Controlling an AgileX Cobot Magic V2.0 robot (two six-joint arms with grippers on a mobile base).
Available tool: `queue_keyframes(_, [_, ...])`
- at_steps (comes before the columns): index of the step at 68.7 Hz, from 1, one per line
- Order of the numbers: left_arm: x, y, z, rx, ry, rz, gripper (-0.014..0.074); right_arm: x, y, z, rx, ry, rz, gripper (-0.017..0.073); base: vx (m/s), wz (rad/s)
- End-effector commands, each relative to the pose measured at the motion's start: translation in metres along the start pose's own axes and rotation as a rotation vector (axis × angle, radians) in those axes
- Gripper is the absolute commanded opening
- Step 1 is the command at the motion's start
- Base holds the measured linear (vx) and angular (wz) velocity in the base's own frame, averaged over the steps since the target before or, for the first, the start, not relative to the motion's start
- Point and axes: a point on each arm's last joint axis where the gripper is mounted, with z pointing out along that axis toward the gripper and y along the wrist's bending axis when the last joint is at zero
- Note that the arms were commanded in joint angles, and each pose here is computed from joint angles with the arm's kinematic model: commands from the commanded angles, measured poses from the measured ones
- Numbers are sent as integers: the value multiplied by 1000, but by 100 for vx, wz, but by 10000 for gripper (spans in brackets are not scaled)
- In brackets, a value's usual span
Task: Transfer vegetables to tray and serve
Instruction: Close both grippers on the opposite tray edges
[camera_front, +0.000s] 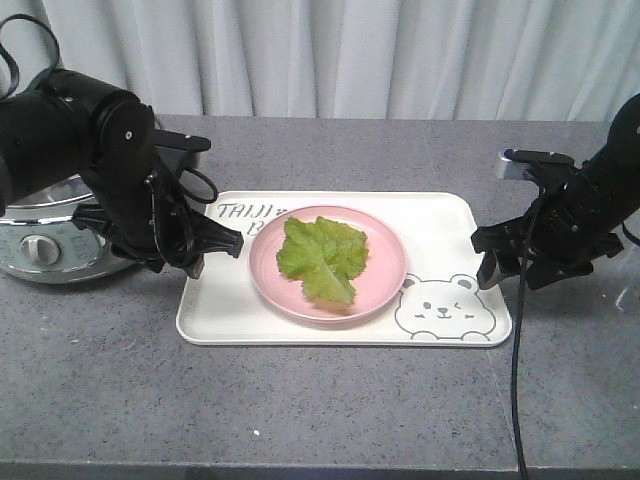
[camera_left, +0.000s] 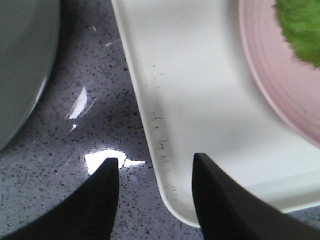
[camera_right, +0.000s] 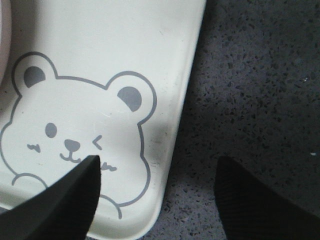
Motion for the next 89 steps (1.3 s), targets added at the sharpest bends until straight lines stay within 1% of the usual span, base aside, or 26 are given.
queue_keyframes(1, [-4,-1,-13,9,-48,-11,324,-5,3,-18,2,-61,-8,468,0,0])
queue_keyframes(22, [-5,-4,5,13,3,-14,324,-5,-4,-7,42,-26,-3,468,0,0])
queue_keyframes(41, [-6,-4,7,13,1,-13,324,-6,-5,-3,40,-20,2,468,0,0])
queue_keyframes(68, [-6,-6,22,4,41,-11,324,-8,-7,3,42,-18,4,468,0,0])
queue_keyframes(89, [-6,-11,33,41,72,-28,324,-8,-7,3,37,-26,8,466,0,0])
